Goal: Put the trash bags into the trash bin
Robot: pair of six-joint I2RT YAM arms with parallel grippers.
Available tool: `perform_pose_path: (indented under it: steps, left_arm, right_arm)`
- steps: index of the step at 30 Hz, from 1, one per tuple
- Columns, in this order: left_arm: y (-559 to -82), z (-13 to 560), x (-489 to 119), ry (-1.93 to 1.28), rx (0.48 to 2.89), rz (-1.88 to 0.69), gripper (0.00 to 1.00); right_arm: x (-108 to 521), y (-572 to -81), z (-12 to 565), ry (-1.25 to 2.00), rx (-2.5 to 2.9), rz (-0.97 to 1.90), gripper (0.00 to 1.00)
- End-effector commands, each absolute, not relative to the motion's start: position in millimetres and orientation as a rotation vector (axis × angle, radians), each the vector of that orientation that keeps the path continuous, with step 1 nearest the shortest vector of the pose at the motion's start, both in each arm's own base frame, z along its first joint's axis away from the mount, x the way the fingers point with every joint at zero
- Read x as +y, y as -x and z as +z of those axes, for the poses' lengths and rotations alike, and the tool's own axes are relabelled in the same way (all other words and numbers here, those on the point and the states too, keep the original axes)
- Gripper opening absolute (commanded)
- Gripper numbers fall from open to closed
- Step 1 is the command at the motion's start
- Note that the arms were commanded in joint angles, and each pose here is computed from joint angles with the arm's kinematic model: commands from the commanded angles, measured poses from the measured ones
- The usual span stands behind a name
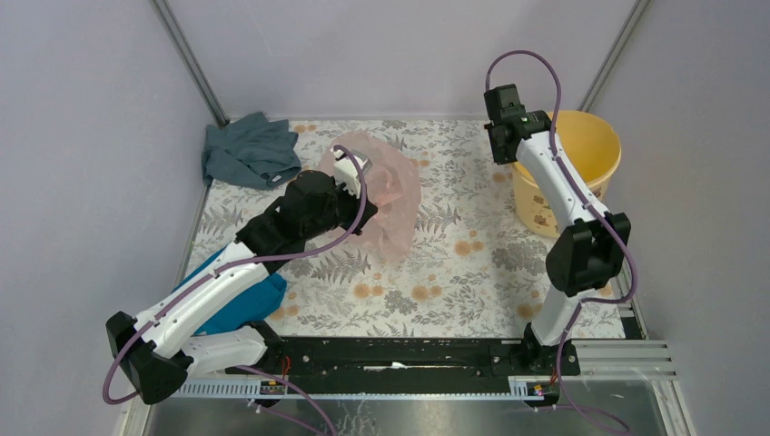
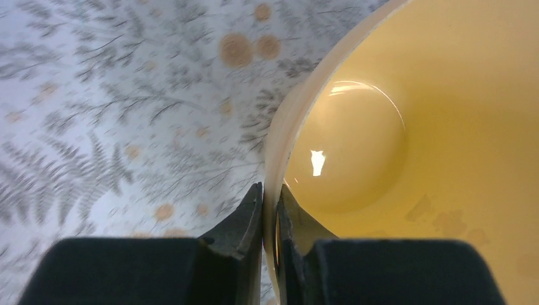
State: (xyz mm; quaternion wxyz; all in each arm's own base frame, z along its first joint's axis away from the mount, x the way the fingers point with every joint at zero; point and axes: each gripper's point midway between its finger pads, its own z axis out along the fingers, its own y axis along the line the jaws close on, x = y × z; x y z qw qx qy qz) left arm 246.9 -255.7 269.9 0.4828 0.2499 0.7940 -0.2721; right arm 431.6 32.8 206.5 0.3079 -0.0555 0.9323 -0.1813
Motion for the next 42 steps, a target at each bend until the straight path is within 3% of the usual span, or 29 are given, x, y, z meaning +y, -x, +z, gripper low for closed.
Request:
perform_pose_path:
  steps: [1,8,12,21,23,28,35,42]
  left_arm:
    - [-252,290,-257,-0.571,1.858,-0.687,0.00]
    - [-250,327,-236,-0.471,1.749,-0.652,0.00]
    - [-249,376,-202,-0.325,1.652,-0.581,0.00]
    - [-227,441,-122,-0.049,1.482,-0.460,0.00]
    - [-224,449,-114,-0.033,1.473,-0.449,0.00]
    - [-214,474,-114,-0.075,1.428,-0.477,0.00]
    - [-196,502,-150,-0.294,1.384,-0.617,0.00]
    - [-173,527,-190,-0.471,1.326,-0.824,0.00]
  right_arm:
    - [71,-398,237,0.147,2.425,-0.238,0.00]
    - [182,-341,243,0.385,2.412,0.278,0.00]
    - [245,-300,238,0.626,2.380,0.329,0.00]
    - [330,-258,231,0.792,2.325,0.561,0.00]
    - [342,-254,232,0.798,2.322,0.604,0.07]
    - [352,-248,263,0.788,2.245,0.720,0.40]
    - [330,-243,332,0.771,2.020,0.729,0.97]
    - [337,-199,456,0.788,1.474,1.079,1.00]
